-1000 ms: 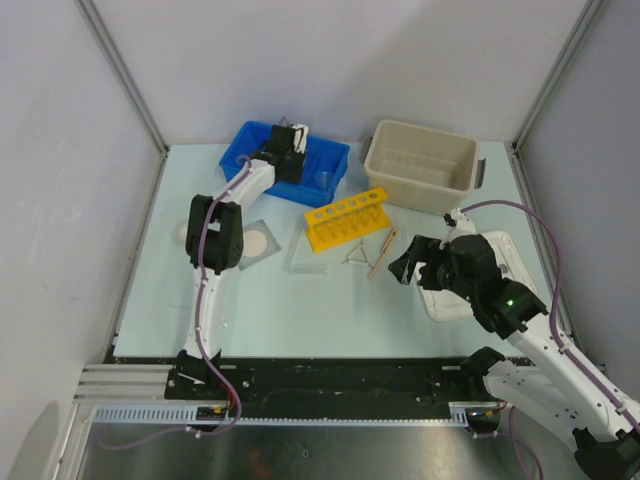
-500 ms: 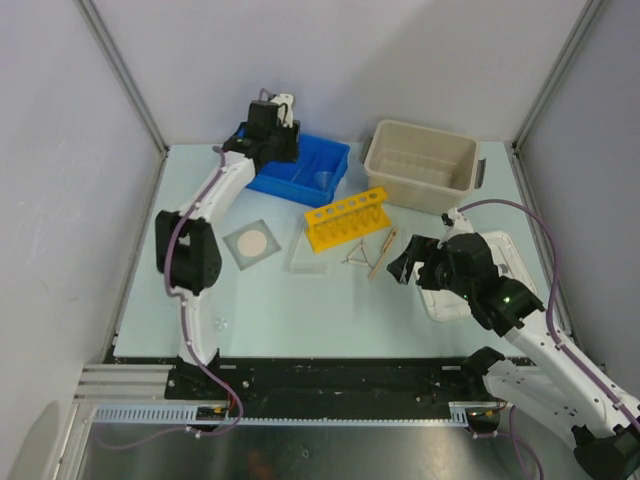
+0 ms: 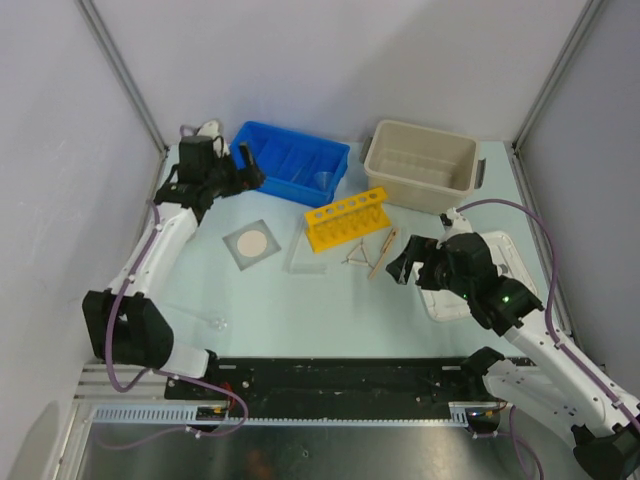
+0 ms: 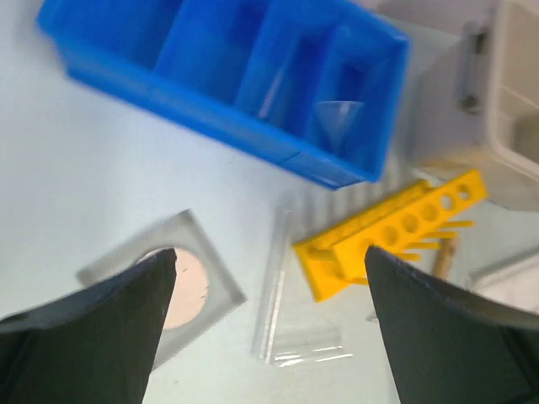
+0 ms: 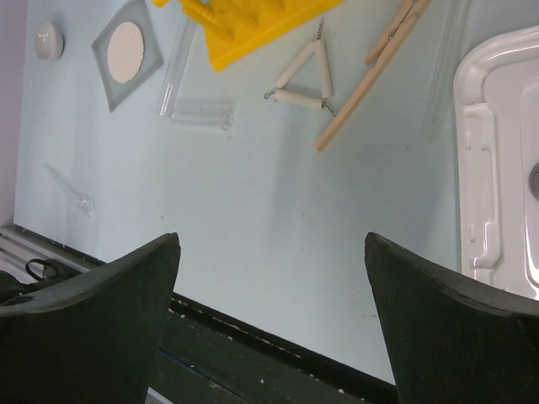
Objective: Organize the chemistry lab equipment
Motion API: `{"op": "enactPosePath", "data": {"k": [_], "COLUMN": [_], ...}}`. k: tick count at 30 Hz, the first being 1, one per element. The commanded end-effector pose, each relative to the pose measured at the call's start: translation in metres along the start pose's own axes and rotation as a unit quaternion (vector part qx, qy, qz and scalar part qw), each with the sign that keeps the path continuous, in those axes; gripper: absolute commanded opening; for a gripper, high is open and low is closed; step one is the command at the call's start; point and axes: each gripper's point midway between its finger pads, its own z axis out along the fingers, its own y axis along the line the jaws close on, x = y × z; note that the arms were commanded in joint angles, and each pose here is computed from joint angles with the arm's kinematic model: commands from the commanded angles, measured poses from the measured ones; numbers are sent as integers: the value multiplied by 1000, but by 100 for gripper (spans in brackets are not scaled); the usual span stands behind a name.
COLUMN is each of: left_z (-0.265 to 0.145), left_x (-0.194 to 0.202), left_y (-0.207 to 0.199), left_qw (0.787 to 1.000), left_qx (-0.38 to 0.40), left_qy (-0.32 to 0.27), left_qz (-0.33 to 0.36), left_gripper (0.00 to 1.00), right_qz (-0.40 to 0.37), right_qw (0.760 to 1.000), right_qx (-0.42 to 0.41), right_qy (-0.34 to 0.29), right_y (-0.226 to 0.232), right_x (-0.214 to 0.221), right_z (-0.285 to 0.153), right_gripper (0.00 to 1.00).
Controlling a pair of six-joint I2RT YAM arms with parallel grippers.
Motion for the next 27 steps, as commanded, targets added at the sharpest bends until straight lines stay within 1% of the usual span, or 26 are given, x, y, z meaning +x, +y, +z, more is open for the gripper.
{"op": "enactPosePath", "data": {"k": [1, 3, 7, 10, 13, 15, 17, 21, 27], "left_z": [-8, -9, 0, 6, 12, 14, 13, 4, -19], "left_x": [49, 67, 101, 116, 127, 135, 141, 153, 168], "left_y": [48, 63, 57, 56, 56, 58, 68, 94, 124], "left_qw": [993, 989, 991, 989, 986, 983, 980, 968, 939], "left_qx": [-68, -88, -40, -34, -34, -38, -72, -149, -201], "left_qy": [38, 54, 115, 142, 160, 171, 175, 170, 156], "left_qz": [-93, -102, -51, -34, -38, -45, -61, -113, -230], "left_gripper": [99, 98, 93, 91, 91, 88, 86, 86, 86], "right_qz": [-15, -16, -17, -16, -15, -14, -12, -7, -5], "right_qw": [1000, 1000, 1000, 1000, 1000, 1000, 1000, 1000, 1000], "right_qx": [-11, -8, -2, -1, 0, 2, 3, 9, 2], "right_qy": [-15, -12, -3, -3, -5, -6, -5, 0, 1], "right_y": [3, 2, -1, -2, -2, -3, -3, -5, -6], "right_x": [-7, -5, -1, -1, -2, -1, -1, 2, 7], "right_z": [-3, -3, -3, -3, -4, -5, -5, -5, -4], "right_gripper": [97, 97, 97, 97, 97, 97, 96, 96, 96]}}
